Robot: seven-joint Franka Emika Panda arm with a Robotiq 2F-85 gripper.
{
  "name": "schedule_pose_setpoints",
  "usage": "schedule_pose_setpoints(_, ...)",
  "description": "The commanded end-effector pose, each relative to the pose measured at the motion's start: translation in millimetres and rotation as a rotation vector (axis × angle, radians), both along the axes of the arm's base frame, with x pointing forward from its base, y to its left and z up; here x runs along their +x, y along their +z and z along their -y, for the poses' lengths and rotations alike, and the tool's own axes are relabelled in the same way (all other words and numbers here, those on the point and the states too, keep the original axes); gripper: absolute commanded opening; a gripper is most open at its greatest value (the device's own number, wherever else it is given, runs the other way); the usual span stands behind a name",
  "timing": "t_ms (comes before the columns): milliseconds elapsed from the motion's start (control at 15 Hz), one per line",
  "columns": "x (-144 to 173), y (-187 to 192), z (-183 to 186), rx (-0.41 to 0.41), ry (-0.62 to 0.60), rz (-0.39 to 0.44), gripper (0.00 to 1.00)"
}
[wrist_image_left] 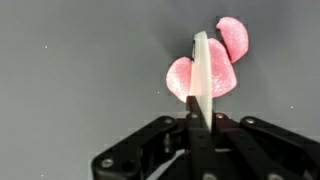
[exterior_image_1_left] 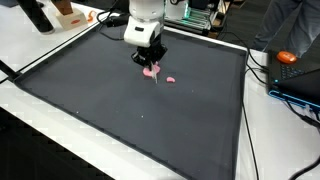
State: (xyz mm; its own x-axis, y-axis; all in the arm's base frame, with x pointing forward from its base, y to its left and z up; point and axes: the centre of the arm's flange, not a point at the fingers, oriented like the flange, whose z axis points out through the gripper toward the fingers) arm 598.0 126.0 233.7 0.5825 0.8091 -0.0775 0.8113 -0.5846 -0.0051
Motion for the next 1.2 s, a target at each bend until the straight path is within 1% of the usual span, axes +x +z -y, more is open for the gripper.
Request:
schedule_pose_setpoints(0,-12,-25,18,-0.009,-0.021,-0.056,0.01)
schedule_pose_setpoints(800,-29,-33,43,-0.036,-0.074,-0.09,0.01)
schedule_pose_setpoints(1133,-38,-36,60,-0.058,-0.122,-0.09,0.01)
